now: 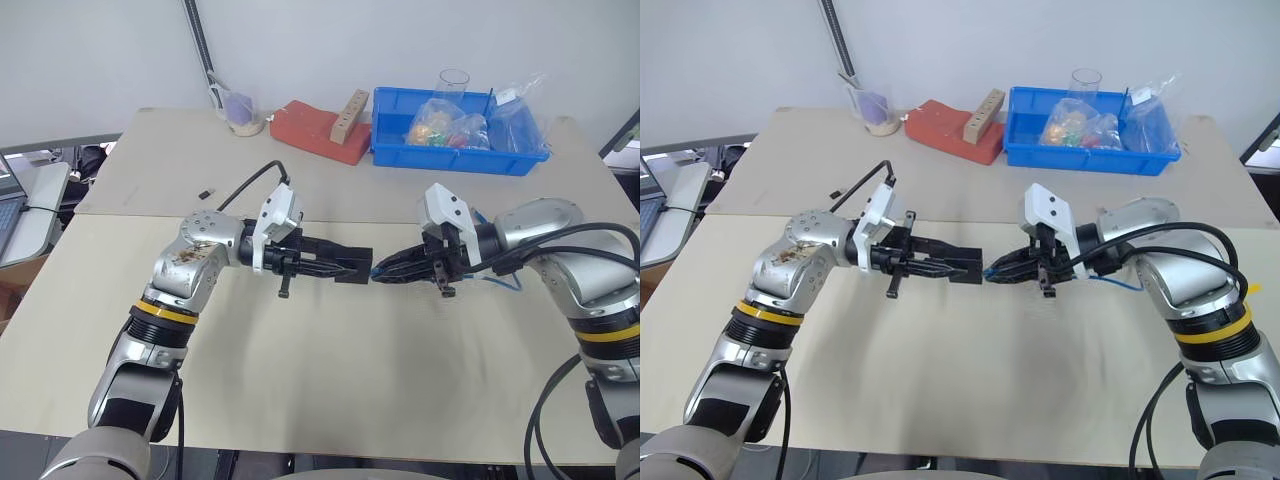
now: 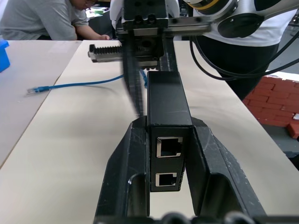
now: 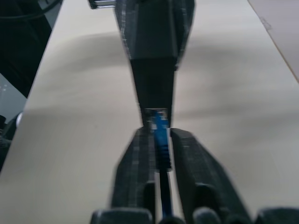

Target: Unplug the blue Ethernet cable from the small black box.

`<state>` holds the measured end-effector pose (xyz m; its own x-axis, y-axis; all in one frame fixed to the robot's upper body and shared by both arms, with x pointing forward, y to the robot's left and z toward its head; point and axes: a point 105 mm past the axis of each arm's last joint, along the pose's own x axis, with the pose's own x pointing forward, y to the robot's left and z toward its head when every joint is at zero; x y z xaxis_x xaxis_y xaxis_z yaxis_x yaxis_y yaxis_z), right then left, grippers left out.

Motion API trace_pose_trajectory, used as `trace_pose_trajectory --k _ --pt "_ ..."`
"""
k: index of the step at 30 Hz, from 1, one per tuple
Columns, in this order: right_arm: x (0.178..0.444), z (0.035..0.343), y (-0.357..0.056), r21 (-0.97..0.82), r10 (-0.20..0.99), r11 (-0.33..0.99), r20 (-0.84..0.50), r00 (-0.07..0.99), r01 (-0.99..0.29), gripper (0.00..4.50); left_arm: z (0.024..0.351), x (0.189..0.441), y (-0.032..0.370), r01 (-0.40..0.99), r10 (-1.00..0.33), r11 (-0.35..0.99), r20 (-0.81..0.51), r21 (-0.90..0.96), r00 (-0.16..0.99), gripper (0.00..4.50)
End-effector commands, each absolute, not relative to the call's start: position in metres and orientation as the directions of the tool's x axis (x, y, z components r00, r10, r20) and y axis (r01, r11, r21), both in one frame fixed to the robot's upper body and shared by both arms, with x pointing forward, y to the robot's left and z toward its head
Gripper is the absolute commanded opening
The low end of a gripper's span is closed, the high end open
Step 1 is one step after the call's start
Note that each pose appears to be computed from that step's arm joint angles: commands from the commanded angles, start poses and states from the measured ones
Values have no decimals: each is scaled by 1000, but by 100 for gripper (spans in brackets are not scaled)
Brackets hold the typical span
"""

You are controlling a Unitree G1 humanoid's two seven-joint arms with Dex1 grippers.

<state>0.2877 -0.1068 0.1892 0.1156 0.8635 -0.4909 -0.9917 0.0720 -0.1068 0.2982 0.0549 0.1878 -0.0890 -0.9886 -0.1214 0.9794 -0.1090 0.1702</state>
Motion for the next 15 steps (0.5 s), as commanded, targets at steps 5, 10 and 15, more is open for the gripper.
trace_pose_trajectory --k 5,10,15 --pt "287 204 -104 -148 869 48 -482 114 -988 3 189 290 53 965 -981 -159 -142 208 -131 53" --pt "286 201 -114 -157 847 53 -517 128 -986 3 188 291 57 967 -985 -129 -141 219 -100 53" --pt "282 172 -169 -119 767 166 -609 204 -979 3 188 296 79 977 -988 -45 -154 208 -12 53"
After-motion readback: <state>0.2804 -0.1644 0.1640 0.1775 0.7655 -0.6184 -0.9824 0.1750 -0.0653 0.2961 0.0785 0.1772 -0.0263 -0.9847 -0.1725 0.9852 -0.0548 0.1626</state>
